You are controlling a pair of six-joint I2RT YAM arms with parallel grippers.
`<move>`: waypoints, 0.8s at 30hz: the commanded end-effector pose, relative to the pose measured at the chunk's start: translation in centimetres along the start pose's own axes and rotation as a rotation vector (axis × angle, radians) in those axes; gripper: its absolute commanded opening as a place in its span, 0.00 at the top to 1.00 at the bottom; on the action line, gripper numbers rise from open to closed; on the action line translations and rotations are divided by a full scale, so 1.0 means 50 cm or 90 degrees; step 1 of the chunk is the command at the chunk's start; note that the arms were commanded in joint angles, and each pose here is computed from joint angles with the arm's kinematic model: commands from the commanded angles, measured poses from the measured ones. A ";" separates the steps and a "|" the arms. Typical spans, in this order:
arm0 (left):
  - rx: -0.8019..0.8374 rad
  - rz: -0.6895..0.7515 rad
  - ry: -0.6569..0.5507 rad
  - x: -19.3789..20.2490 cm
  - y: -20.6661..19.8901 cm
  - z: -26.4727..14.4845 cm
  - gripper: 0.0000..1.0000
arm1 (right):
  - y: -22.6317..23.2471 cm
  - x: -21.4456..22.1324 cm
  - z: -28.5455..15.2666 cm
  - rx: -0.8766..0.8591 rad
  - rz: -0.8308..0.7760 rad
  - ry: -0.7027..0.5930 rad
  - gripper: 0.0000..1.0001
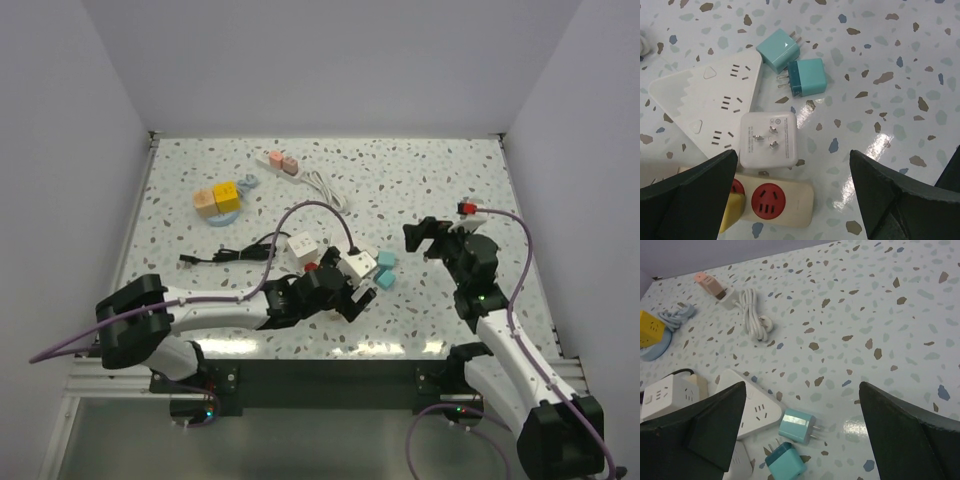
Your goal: Insert the plug
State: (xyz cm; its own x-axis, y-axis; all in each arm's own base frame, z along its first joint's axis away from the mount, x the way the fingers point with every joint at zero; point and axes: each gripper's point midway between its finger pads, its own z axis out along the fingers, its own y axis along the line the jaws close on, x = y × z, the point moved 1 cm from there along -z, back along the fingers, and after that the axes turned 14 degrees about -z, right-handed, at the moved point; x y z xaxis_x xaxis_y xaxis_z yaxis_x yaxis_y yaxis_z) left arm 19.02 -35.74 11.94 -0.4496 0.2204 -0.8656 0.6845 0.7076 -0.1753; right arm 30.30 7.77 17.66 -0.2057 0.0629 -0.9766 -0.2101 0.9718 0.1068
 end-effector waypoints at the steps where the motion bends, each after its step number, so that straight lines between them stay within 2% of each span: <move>1: -0.018 -0.012 -0.007 -0.027 -0.012 0.031 0.00 | 0.018 -0.043 -0.012 -0.024 0.006 -0.037 0.02; 9: -0.078 -0.010 0.012 -0.009 0.013 0.059 0.00 | 0.020 -0.053 -0.029 -0.029 0.007 -0.058 0.02; 14: -0.104 -0.005 0.047 0.020 0.025 0.075 0.07 | 0.023 -0.046 -0.027 -0.035 0.007 -0.054 0.02; 21: -0.146 -0.007 0.068 0.043 0.055 0.083 0.08 | 0.027 -0.041 -0.025 -0.043 0.006 -0.050 0.02; 24: -0.141 -0.007 0.073 0.049 0.053 0.087 0.22 | 0.028 -0.042 -0.025 -0.044 0.006 -0.052 0.02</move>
State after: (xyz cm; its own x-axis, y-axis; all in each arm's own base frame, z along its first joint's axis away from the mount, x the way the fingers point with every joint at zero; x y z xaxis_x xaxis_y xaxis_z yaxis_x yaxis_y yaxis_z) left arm 21.96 -36.00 7.55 -0.5062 0.2894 -0.8124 0.5628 0.8246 -0.0569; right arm 29.24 8.29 19.95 -0.1368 0.0837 -0.9871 -0.2560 0.9596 0.1169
